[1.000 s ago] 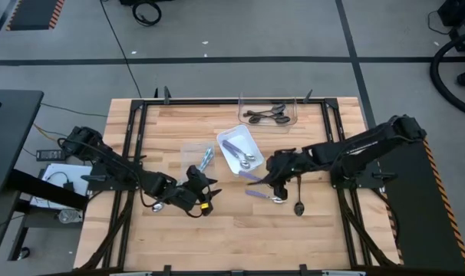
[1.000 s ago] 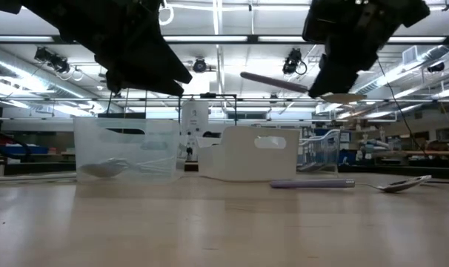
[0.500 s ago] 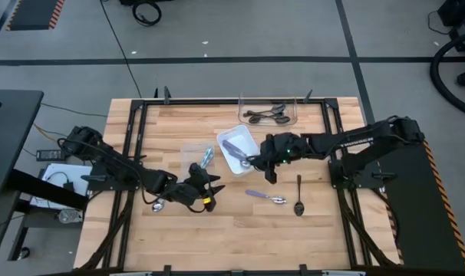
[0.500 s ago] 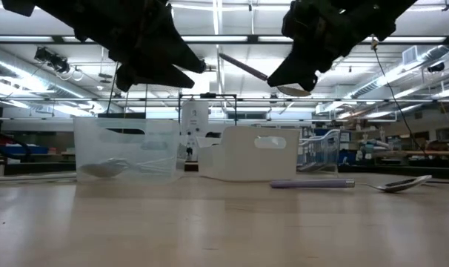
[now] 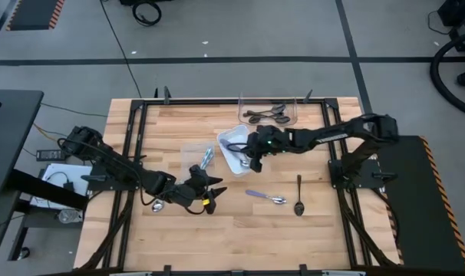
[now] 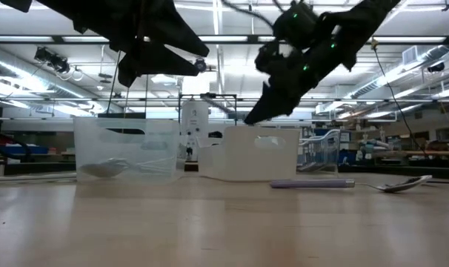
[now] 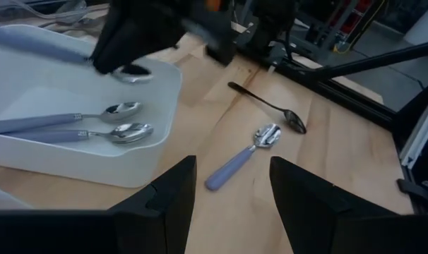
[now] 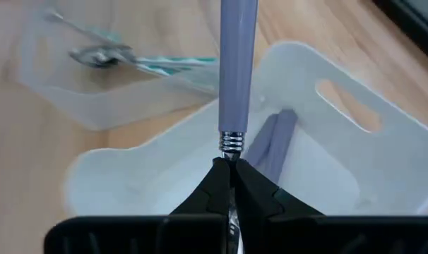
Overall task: Sort silverware by color (type)
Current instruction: Put the purple spoon into the white bin, then put the black spoon into the top transparent bin
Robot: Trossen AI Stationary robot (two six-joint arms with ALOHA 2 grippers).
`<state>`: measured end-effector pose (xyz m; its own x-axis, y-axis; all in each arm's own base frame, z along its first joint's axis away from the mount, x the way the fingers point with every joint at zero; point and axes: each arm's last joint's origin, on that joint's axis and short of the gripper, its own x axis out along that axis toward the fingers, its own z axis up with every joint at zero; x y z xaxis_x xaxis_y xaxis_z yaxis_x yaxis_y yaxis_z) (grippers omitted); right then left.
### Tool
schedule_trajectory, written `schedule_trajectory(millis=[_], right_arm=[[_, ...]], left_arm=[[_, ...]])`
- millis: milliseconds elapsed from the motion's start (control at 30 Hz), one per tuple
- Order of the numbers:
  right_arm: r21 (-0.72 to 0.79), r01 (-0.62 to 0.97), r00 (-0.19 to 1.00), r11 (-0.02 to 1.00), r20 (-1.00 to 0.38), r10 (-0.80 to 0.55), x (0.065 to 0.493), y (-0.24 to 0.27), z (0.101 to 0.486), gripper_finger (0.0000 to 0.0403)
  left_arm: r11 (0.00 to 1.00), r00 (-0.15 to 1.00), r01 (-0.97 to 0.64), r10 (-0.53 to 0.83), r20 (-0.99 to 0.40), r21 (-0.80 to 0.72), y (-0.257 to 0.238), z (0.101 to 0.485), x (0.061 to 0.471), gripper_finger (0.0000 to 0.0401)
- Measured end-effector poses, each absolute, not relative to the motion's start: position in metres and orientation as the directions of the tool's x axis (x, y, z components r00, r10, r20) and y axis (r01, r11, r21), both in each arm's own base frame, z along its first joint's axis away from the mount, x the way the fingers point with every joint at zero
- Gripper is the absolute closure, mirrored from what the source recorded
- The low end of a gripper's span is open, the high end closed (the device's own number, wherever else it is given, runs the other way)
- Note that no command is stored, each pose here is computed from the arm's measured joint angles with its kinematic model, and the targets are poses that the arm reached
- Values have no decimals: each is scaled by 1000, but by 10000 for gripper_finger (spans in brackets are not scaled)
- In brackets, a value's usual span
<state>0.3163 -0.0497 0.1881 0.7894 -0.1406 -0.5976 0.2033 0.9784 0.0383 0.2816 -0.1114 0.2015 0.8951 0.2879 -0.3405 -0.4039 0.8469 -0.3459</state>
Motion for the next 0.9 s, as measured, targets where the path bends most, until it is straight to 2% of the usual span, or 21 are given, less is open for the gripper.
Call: schedule_trajectory(millis=[200,367,733,900], right_arm=[[53,259,728,964,-667,-159,328,-67,162,387],[86,281,693,956,-707,-139,329,-75,158,378],[98,284,683,954,-719,-129,326,-74,160,290],[113,271,705,956,-700,-117,331,-67,169,266]], left_arm=[[846,898,-397,278,-340,-357,-115,202,280,213],[850,900,-389,269,-343,-354,-117,201,279,213],[858,894,-393,272,-355,-331,-117,200,278,213],[877,893,-382,269,-361,-291,-118,199,277,213]])
